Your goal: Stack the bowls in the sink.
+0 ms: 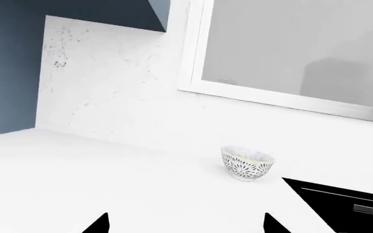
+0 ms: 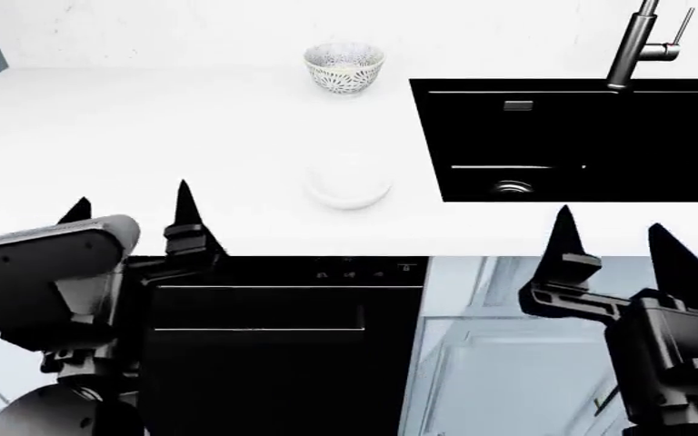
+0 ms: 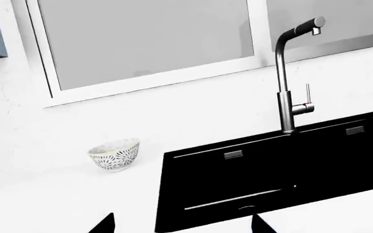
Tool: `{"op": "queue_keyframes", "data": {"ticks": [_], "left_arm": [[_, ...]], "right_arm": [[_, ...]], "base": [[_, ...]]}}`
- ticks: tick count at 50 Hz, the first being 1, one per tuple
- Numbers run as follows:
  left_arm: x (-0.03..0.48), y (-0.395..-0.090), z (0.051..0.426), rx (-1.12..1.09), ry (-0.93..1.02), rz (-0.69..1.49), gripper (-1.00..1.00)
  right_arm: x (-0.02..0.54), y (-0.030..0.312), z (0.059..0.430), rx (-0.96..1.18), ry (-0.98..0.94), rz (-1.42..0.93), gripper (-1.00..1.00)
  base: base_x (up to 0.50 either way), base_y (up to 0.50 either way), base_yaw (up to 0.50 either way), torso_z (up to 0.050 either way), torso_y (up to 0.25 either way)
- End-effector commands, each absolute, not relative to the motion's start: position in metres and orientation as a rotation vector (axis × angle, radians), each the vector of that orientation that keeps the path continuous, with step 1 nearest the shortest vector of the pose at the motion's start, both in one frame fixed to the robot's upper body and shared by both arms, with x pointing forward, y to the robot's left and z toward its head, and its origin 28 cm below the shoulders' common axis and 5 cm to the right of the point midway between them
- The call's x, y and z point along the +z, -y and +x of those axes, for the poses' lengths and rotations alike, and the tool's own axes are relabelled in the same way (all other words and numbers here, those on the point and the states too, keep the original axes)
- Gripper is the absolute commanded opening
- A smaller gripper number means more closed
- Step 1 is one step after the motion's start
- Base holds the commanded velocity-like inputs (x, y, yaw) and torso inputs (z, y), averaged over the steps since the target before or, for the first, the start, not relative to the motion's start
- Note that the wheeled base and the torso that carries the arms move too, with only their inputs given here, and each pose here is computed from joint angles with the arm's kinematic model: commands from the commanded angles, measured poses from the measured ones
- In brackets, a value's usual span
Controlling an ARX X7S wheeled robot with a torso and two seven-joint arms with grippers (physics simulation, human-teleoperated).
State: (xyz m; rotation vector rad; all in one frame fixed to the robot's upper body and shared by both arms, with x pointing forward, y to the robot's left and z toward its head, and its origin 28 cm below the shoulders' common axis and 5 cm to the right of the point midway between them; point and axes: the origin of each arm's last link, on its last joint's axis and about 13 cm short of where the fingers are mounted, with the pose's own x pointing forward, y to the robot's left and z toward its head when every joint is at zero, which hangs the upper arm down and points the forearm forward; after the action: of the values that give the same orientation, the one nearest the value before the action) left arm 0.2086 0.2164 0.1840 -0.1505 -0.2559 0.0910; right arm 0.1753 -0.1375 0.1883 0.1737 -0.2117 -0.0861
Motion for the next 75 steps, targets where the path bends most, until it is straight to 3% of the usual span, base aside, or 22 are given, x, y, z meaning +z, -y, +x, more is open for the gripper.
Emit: {"op": "queue_keyframes", "data": {"ticks": [1,18,28,43,75], "left_arm": [[0.253,-0.216,0.199,0.045,0.317,-0.037,1.0],[0.323,-0.225,0.245,0.021,0.091,0.028,1.0],[0.345,-0.227,0.263,-0.043,0.004,0.076,1.0],[0.355,-0.229,0.264,-0.03,-0.083,0.214,1.0],[0.358,-0.228,0.26,-0.094,-0.05,0.229,1.0]], "right_arm": [[0.255,0.133,0.159,0.011,0.233,0.032,1.0],[0.327,0.132,0.223,0.264,-0.004,0.013,1.0],[0.342,0.131,0.246,0.351,-0.043,0.056,1.0],[0.346,0.128,0.243,0.408,-0.074,0.042,1.0],[0.343,0.126,0.236,0.427,-0.098,0.004,1.0]], "base": [[0.0,0.0,0.0,0.0,0.0],[0.0,0.0,0.0,0.0,0.0],[0.09,0.0,0.0,0.0,0.0],[0.5,0.0,0.0,0.0,0.0],[0.5,0.0,0.0,0.0,0.001]]}}
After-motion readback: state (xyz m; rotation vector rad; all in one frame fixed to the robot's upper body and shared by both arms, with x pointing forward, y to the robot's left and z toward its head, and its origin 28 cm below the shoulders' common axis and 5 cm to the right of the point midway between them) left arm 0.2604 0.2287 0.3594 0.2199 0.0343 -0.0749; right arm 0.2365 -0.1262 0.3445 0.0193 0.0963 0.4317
